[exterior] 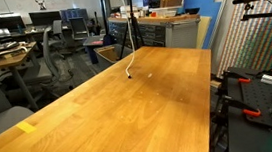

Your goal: Pick the rope on the table

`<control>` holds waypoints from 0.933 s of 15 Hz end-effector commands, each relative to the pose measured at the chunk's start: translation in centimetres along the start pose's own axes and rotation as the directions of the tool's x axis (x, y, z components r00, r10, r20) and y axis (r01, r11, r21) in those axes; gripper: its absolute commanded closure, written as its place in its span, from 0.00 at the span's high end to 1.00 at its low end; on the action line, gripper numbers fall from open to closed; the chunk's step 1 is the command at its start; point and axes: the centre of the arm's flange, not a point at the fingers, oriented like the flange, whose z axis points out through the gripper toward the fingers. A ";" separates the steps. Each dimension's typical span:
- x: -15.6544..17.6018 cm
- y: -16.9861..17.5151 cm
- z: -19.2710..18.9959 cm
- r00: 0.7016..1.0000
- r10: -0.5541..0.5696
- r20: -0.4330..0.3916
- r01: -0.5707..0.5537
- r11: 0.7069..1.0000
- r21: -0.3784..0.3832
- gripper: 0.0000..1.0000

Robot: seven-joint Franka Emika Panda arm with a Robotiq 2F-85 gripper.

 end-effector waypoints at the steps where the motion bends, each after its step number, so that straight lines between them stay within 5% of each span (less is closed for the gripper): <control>1: -6.8 -0.1 3.4 0.983 -0.117 0.138 0.129 0.989 -0.076 0.01; 4: -16.0 0.4 4.8 0.941 -0.202 0.273 0.240 0.964 -0.113 0.01; 7: -24.8 1.6 4.3 0.864 -0.251 0.436 0.333 0.935 -0.120 0.01; 10: -31.1 3.3 1.9 0.761 -0.267 0.592 0.410 0.904 -0.120 0.01; 14: -35.3 5.7 -3.0 0.599 -0.243 0.763 0.503 0.856 -0.122 0.01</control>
